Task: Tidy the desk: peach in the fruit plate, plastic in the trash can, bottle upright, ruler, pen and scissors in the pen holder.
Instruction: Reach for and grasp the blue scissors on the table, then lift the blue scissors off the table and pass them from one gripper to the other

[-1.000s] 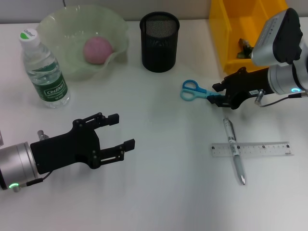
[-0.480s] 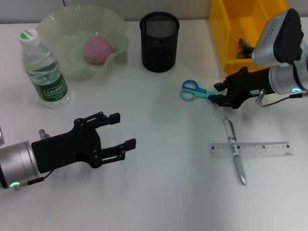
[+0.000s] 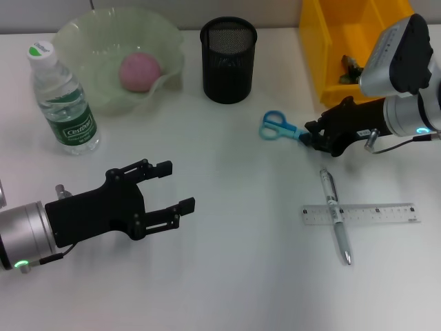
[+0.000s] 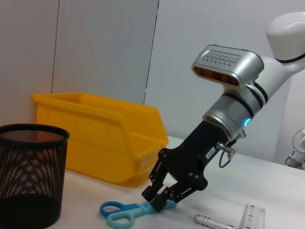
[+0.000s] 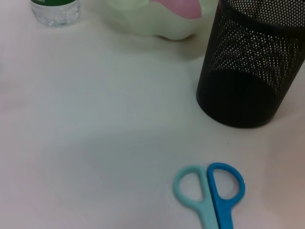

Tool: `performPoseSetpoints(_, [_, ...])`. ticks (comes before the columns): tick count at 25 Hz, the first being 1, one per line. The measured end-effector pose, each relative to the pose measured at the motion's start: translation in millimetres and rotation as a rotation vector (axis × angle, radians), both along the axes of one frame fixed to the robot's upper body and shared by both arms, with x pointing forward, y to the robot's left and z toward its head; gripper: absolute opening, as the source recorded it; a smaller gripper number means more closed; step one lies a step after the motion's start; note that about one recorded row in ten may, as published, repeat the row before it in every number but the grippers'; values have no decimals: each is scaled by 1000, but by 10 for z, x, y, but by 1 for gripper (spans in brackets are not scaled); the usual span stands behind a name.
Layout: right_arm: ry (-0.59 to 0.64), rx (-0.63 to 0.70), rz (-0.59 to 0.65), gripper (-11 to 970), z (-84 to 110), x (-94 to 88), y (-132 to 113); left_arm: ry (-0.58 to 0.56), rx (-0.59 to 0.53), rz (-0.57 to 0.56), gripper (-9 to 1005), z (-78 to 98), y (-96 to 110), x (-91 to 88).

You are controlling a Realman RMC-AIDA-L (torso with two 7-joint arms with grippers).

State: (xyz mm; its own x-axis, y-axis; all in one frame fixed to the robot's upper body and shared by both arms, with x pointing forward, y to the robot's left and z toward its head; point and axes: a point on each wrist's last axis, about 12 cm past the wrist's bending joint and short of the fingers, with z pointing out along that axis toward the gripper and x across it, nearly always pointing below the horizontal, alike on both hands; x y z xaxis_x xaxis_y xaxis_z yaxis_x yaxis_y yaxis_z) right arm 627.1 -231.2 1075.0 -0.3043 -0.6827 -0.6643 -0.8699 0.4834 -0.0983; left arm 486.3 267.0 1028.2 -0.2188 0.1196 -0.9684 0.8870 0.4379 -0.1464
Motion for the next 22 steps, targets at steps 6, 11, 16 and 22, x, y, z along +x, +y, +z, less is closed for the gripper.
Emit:
performPoseSetpoints(6, [6,-2,0,204,-25,-13,9,-1,-2,2,793,2,1,1])
performPoseSetpoints(11, [6,1,-2,203,-25,-13,9,-4,-6,6,793,10,1,10])
performPoseSetpoints(16, [4,8,-5,202,-20,-15,6,-5,-7,5,793,12,-1,11])
performPoseSetpoints(22, [-18,83,-18,201,80,-32,-42,-7,-10,7,792,16,-1,14])
